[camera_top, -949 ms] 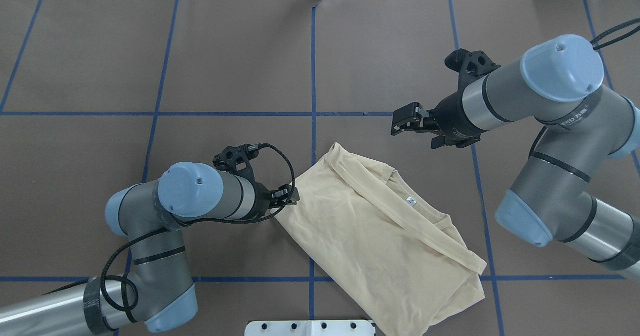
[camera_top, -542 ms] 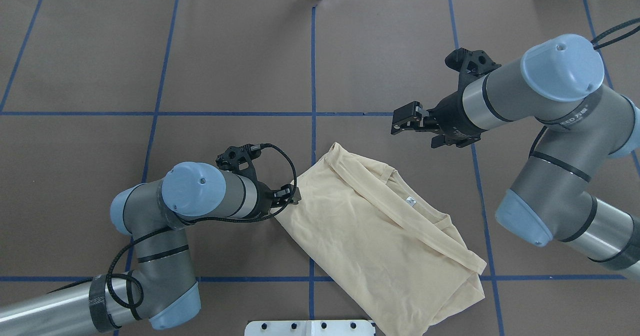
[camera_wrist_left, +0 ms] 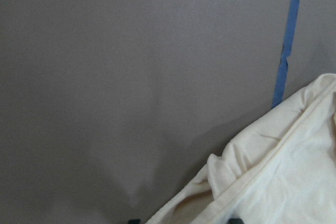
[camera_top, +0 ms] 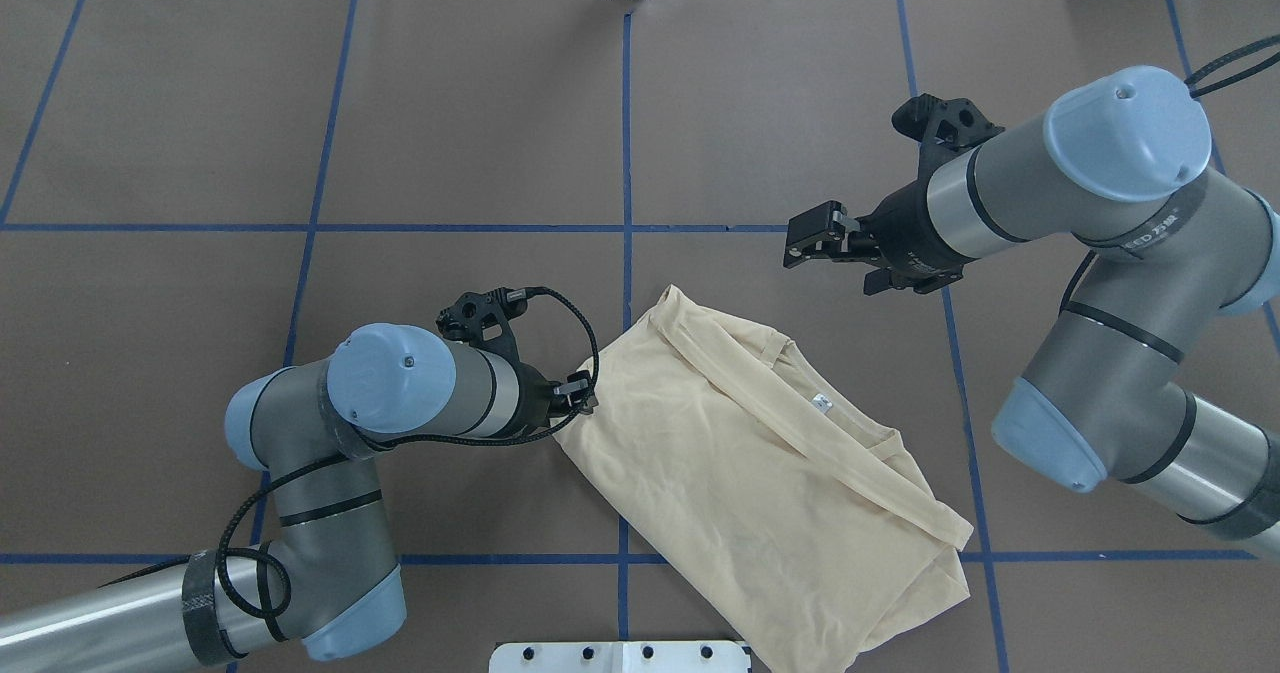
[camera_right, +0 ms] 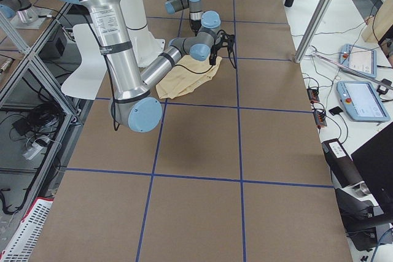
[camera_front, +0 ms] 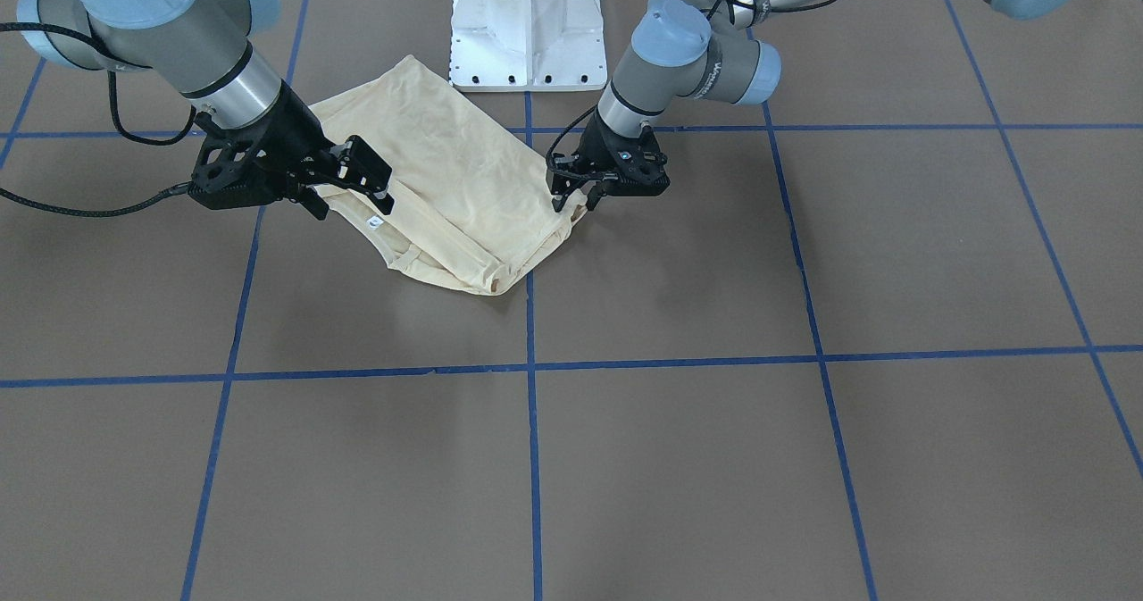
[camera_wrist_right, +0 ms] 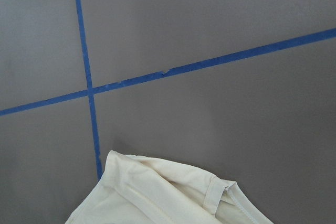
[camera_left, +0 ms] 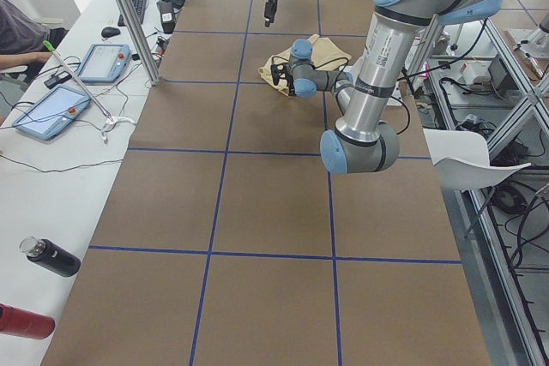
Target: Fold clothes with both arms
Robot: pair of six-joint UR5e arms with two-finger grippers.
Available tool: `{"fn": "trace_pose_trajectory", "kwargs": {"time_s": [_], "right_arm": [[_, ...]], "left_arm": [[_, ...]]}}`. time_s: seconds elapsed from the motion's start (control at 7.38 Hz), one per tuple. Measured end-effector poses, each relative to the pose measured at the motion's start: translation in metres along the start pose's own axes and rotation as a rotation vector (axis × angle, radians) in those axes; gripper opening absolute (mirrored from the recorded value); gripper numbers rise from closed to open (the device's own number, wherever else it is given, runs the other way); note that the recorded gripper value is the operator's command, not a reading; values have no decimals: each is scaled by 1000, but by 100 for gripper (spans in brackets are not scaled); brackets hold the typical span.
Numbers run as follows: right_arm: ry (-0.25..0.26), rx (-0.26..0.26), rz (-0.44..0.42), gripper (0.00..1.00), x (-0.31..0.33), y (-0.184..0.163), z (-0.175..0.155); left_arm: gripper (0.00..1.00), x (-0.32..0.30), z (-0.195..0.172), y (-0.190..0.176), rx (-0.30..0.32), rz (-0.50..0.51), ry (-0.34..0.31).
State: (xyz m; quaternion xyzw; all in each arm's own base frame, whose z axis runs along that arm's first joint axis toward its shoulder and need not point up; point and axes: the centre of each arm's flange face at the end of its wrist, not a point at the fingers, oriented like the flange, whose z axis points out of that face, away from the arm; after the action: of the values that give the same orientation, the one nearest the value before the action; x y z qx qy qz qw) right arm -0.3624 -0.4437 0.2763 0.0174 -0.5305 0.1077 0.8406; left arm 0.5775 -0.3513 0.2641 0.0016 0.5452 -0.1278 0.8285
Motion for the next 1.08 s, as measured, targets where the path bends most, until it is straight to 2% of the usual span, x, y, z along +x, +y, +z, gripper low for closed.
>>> {"fn": "trace_pose_trajectory", "kwargs": {"time_s": [0.54,0.81,1.08], "right_arm": [[3,4,5,100,2,-3,-1],[3,4,6,100,3,-4,-2],[2,6,7,100,3,-5,-3]], "left_arm": [[0,12,-7,-9,11,-19,11],[0,22,-15,-37,52,-38,20],[0,48,-1,-75,99,-61,13]]}}
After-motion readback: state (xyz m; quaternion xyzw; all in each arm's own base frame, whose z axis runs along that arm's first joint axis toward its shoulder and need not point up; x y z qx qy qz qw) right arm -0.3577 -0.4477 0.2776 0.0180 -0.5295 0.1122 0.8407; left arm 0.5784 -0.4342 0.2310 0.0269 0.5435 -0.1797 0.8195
